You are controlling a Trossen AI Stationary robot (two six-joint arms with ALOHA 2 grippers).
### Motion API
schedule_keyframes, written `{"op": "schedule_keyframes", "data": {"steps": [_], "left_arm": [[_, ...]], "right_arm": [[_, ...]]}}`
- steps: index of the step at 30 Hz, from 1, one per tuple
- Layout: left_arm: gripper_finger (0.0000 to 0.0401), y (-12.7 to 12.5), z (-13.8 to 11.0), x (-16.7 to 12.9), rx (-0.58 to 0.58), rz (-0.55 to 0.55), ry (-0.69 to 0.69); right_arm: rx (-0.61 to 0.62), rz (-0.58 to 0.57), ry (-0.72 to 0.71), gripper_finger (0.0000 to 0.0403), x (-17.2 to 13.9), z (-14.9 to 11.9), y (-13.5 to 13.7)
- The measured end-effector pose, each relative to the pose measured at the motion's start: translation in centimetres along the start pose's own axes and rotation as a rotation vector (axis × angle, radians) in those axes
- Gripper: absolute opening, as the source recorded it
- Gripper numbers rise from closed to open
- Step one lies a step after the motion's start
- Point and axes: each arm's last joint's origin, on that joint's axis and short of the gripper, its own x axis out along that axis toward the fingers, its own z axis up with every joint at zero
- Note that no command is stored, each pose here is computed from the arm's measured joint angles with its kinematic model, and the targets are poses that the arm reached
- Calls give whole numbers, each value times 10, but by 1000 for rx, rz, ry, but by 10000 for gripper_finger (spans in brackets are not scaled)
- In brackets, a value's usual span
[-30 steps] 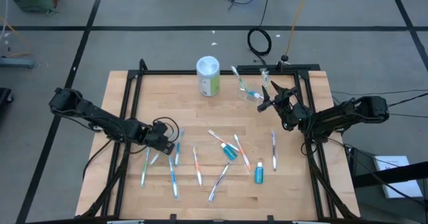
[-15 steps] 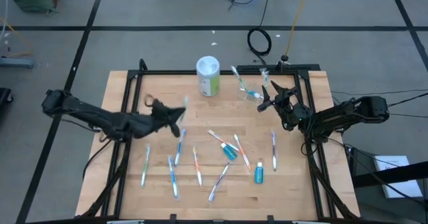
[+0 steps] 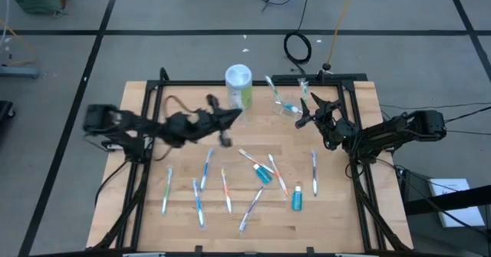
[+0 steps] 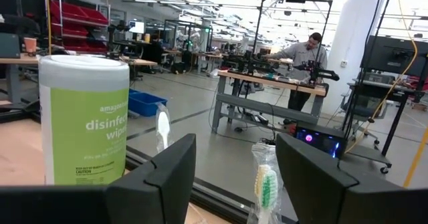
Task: Pick & Place toothbrushing station
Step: Put the green toothbrush into the transparent organizer
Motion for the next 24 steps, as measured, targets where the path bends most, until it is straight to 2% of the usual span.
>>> {"op": "schedule_keyframes", "data": {"steps": [3,8,14,19,24], "left_arm": [[5,7,-25,30,12,24,20],[5,13,-60,77,81,-29,-2],[4,33,-100,120,56,36,-25],[4,47,-137,137,102,68,23],[2,60,-159,134,110,181,95]], "right_arm": [[-1,0,0,201,0,0,0],[-1,0,1,201,0,0,0],[53,6,22,201,0,-3,1],[76,1,45,201,0,-6,1],[55,-20,61,198,0,-8,1]]}}
